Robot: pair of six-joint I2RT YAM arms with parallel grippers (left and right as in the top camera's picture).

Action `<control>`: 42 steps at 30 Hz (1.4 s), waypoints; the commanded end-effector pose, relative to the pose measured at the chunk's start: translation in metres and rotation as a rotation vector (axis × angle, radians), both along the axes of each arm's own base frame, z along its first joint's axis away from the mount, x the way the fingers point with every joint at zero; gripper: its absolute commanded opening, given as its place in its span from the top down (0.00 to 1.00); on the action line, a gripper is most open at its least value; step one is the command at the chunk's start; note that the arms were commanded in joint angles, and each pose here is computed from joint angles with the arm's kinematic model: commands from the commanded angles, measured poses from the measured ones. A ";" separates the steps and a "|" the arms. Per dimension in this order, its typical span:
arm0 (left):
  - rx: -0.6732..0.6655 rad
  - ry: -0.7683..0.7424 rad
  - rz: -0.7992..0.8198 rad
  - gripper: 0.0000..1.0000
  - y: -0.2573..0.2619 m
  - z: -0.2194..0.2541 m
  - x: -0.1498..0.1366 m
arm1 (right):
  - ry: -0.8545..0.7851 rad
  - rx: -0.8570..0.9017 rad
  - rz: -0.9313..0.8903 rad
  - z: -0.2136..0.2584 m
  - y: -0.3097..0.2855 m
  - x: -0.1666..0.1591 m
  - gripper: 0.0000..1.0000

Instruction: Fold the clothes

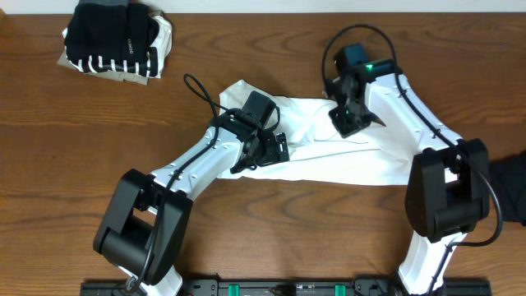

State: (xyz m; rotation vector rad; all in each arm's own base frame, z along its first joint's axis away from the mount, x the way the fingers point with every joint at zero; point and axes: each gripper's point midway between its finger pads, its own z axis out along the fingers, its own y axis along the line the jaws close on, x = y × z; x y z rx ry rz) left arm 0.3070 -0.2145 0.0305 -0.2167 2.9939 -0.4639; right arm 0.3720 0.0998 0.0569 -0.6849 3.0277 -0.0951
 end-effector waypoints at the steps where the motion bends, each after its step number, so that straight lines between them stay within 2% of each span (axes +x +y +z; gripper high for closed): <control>1: 0.027 0.015 0.003 0.00 0.006 -0.008 -0.005 | 0.042 0.017 -0.080 0.004 0.009 -0.016 0.99; 5: 0.040 0.005 0.008 0.00 0.009 -0.008 -0.003 | 0.117 0.032 -0.109 0.005 0.015 -0.036 0.99; 12: 0.040 0.006 0.008 0.00 0.009 -0.008 -0.003 | 0.183 0.082 -0.134 0.006 0.026 -0.050 0.99; 23: 0.042 -0.039 -0.037 0.00 0.009 0.002 0.001 | 0.294 0.016 -0.305 0.012 0.016 -0.079 0.99; 24: 0.042 -0.053 -0.038 0.00 0.009 0.006 0.002 | 0.296 0.015 -0.306 0.012 0.016 -0.080 0.95; 25: 0.041 -0.071 -0.036 0.00 0.010 0.012 0.003 | 0.295 0.015 -0.306 0.012 0.016 -0.079 0.82; 28: 0.018 -0.137 -0.069 0.00 0.009 0.035 0.006 | 0.286 0.020 -0.307 0.011 0.017 -0.077 0.17; 29: 0.010 -0.159 -0.076 0.00 0.008 0.044 0.006 | 0.283 0.020 -0.315 0.011 0.017 -0.076 0.01; 35: -0.044 -0.257 -0.091 0.00 0.005 0.088 0.002 | 0.237 0.037 -0.382 0.009 0.021 -0.065 0.01; 40: -0.059 -0.253 -0.146 0.00 -0.014 0.085 -0.008 | 0.146 0.085 -0.526 0.005 0.024 -0.040 0.01; 42: -0.056 -0.247 -0.155 0.00 -0.017 0.081 -0.009 | 0.111 0.108 -0.601 0.005 0.020 -0.028 0.06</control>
